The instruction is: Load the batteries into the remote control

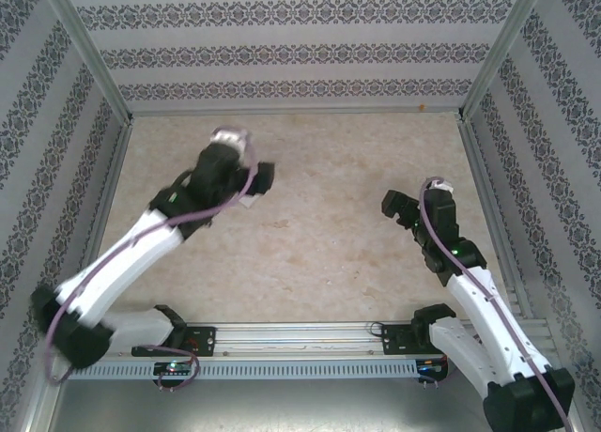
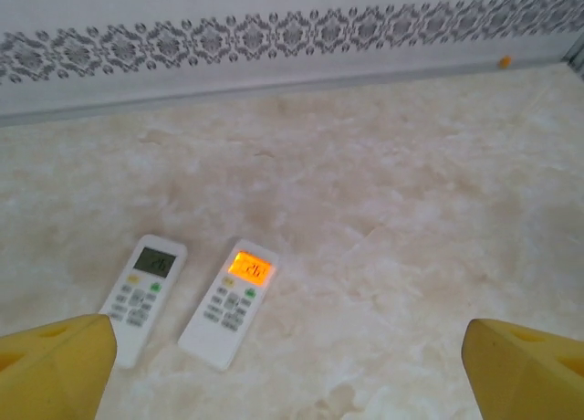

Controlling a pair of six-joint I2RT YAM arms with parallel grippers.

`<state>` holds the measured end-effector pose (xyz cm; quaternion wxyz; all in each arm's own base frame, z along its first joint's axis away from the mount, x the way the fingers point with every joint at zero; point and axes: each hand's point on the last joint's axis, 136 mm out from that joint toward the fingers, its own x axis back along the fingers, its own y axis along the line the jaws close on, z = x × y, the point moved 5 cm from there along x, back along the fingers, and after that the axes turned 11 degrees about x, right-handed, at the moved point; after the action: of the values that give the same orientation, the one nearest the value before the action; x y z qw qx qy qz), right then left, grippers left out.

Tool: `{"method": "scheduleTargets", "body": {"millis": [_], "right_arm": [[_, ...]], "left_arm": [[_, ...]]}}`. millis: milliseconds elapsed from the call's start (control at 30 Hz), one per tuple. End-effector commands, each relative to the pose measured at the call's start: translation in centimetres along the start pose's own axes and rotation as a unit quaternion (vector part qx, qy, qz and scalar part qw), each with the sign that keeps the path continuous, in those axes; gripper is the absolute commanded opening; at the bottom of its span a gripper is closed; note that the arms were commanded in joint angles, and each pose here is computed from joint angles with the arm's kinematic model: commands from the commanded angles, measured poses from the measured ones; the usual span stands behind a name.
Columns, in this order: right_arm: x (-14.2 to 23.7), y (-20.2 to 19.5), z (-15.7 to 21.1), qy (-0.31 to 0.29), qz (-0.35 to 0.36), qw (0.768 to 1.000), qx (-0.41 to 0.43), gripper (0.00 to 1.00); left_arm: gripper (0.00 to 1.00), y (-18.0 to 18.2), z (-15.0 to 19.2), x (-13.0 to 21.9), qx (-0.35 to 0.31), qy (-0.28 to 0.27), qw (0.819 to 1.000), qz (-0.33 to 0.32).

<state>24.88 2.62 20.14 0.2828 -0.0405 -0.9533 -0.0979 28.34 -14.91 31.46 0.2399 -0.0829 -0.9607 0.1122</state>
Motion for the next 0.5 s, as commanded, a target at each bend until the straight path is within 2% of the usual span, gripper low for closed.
{"method": "scheduleTargets", "body": {"millis": [0,100,233,367,400,467], "right_arm": [[-2.9,-2.7,0.1,-0.068,0.093,0.987,0.113,0.97],[-5.8,-3.7,1.0,-0.064,0.11,0.982,0.138,0.98],[-9.3,-3.9,0.7,-0.062,0.118,0.979,0.152,0.98],[-11.8,-2.2,-0.9,-0.088,0.068,0.977,0.183,0.97],[-12.2,-1.9,-0.9,-0.087,0.062,0.974,0.199,0.98],[-13.0,-2.6,0.4,-0.125,0.004,0.977,0.175,0.98]], "left_arm": [[1.0,2.8,1.4,2.0,-0.002,-0.131,0.991,0.0],[1.0,7.9,4.0,4.4,0.013,-0.196,0.976,-0.091],[1.0,12.1,6.6,5.6,-0.003,-0.222,0.959,-0.176],[1.0,14.1,8.6,4.7,-0.042,-0.238,0.945,-0.22],[1.0,14.6,9.0,4.4,-0.043,-0.243,0.941,-0.23],[1.0,15.7,10.0,3.4,-0.047,-0.237,0.94,-0.242]]}}
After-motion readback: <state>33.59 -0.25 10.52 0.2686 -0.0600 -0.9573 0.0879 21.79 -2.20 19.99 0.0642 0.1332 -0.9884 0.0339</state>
